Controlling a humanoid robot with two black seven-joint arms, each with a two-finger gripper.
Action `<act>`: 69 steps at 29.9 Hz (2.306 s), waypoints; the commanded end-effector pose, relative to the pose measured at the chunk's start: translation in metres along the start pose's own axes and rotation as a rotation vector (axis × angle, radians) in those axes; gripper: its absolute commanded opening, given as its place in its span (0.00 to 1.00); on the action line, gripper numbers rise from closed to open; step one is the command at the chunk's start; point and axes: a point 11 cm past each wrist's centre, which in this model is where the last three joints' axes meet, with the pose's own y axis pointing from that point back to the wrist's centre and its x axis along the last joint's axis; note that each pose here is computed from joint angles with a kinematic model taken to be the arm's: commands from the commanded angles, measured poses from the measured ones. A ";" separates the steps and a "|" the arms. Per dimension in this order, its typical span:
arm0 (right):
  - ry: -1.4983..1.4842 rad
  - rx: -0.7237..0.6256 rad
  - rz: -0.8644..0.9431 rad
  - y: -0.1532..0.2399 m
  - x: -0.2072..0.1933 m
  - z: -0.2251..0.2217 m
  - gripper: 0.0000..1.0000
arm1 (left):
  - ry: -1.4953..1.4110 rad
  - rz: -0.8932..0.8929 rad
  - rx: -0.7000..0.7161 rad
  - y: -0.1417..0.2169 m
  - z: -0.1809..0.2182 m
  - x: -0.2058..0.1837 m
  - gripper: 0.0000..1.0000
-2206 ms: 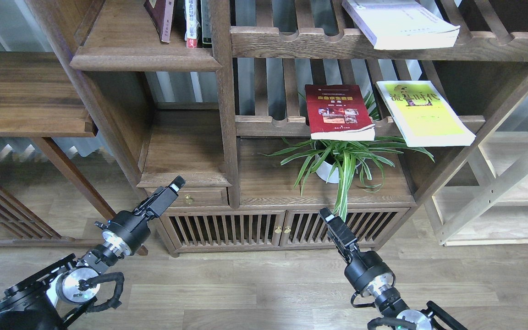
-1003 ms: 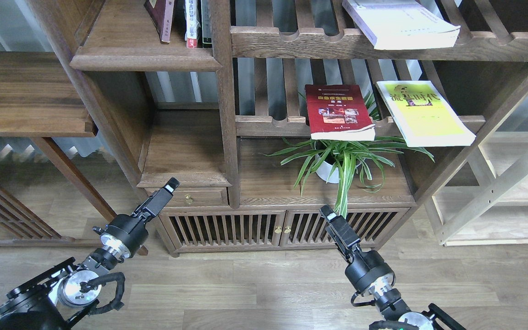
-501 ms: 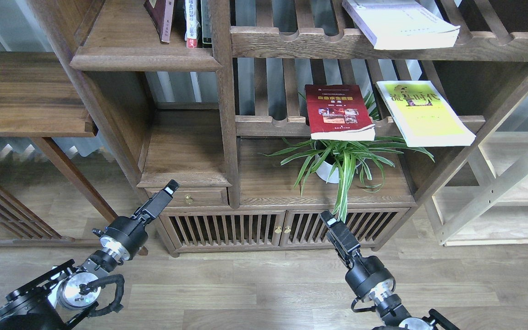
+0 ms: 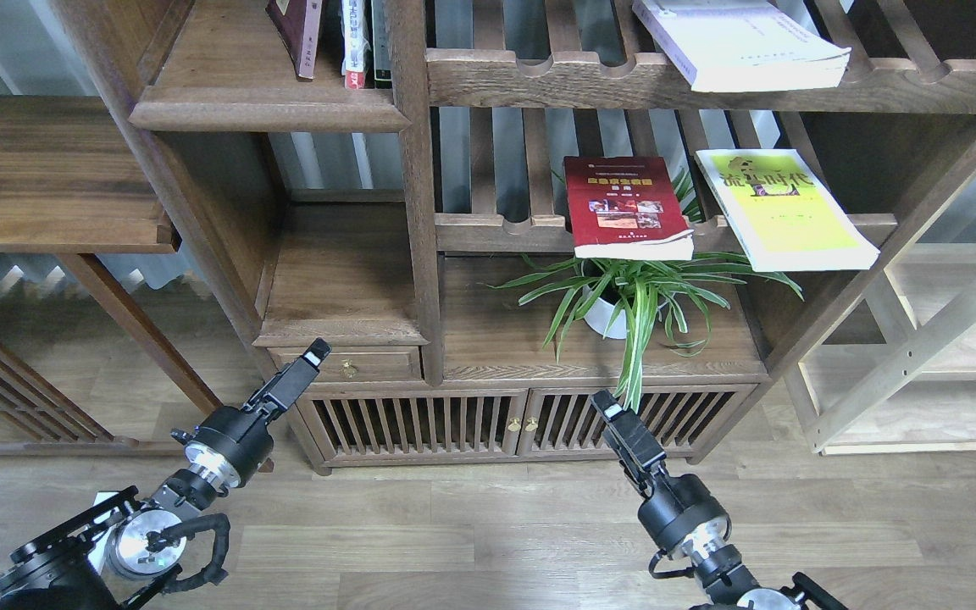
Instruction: Organize books on shelf
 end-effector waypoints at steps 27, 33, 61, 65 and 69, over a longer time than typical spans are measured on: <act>-0.037 -0.019 0.001 0.000 -0.001 0.018 1.00 | 0.028 0.014 0.012 0.006 -0.014 0.003 0.99; -0.037 -0.019 0.004 0.001 0.000 0.019 1.00 | 0.031 0.018 0.012 0.007 -0.016 0.005 0.99; -0.068 -0.021 0.028 0.003 0.005 0.031 1.00 | 0.042 0.041 0.021 0.015 -0.024 0.012 0.99; -0.069 -0.025 0.032 0.004 0.007 0.033 1.00 | 0.046 0.042 0.024 0.016 -0.026 0.012 1.00; -0.074 -0.024 0.039 0.004 0.009 0.035 1.00 | 0.074 0.044 0.034 0.022 -0.038 0.011 0.99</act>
